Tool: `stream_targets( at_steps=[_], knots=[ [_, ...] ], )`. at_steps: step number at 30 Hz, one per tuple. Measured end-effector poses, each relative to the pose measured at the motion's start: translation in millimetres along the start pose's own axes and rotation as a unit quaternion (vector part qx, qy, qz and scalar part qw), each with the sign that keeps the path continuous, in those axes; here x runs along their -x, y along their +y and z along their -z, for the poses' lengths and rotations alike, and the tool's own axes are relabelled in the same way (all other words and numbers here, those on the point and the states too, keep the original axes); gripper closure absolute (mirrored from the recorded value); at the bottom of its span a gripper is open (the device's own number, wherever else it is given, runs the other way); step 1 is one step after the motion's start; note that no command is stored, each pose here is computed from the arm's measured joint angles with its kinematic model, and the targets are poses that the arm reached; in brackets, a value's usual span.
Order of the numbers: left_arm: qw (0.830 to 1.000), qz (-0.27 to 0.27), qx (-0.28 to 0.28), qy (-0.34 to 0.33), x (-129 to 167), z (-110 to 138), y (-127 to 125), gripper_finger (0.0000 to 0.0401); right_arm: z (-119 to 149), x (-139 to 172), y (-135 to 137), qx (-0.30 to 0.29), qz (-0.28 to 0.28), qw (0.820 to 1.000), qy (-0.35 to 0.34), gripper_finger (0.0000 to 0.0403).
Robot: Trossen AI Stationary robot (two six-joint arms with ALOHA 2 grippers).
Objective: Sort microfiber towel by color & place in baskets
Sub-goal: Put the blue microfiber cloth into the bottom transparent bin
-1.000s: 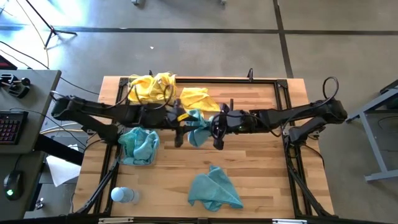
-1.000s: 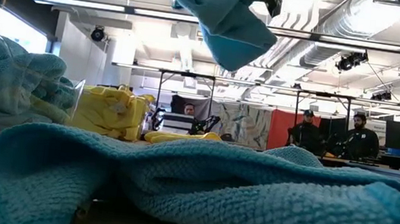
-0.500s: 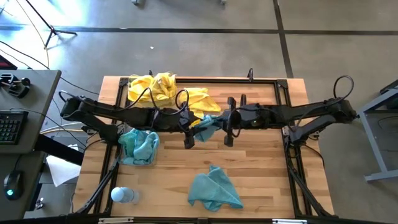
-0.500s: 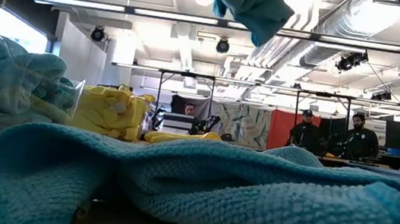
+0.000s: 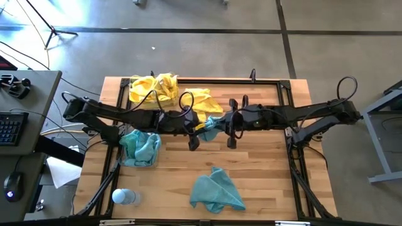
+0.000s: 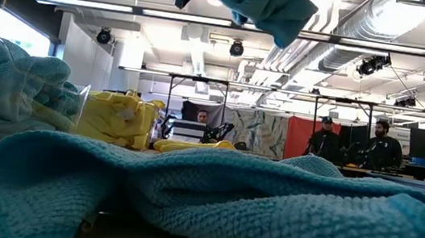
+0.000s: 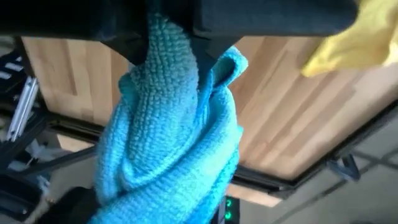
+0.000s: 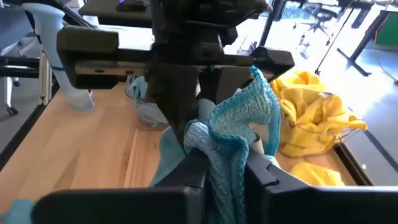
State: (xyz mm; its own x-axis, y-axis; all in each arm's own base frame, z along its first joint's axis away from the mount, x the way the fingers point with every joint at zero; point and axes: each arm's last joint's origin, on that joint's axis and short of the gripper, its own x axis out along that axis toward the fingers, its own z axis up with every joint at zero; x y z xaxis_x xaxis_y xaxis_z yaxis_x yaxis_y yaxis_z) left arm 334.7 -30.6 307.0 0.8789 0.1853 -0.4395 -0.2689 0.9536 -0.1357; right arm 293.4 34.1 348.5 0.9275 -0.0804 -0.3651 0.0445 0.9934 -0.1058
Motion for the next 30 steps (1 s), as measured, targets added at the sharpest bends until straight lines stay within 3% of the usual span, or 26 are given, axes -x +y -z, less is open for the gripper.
stream_targets(
  at_steps=[8, 14, 18, 22, 23, 25, 28, 30],
  knots=[
    [0.999, -0.021, 0.038, 0.013, 20, -4, 8, 0.0395, 6, 1, -12, -0.083, 0.018, 0.996, 0.035, 0.0278],
    [0.981, -0.101, 0.126, 0.105, 78, -12, 23, 0.0397, 16, 5, -13, -0.112, 0.027, 0.990, 0.087, 0.0213],
    [0.952, -0.166, 0.185, 0.180, 127, -20, 32, 0.0398, 21, 7, -13, -0.126, 0.031, 0.985, 0.112, 0.0193],
    [0.893, -0.260, 0.268, 0.253, 172, -21, 41, 0.0399, 22, 6, -13, -0.129, 0.033, 0.984, 0.117, 0.0192],
    [0.884, -0.260, 0.296, 0.253, 174, -21, 41, 0.0399, 22, 6, -13, -0.129, 0.032, 0.984, 0.117, 0.0193],
    [0.885, -0.229, 0.328, 0.236, 181, -20, 43, 0.0399, 22, 6, -13, -0.129, 0.033, 0.984, 0.117, 0.0195],
    [0.856, -0.261, 0.362, 0.261, 185, -8, 51, 0.0400, 22, 6, -13, -0.135, 0.034, 0.983, 0.117, 0.0197],
    [0.848, -0.255, 0.373, 0.277, 184, 8, 55, 0.0400, 23, 6, -13, -0.141, 0.035, 0.982, 0.121, 0.0197]
  ],
)
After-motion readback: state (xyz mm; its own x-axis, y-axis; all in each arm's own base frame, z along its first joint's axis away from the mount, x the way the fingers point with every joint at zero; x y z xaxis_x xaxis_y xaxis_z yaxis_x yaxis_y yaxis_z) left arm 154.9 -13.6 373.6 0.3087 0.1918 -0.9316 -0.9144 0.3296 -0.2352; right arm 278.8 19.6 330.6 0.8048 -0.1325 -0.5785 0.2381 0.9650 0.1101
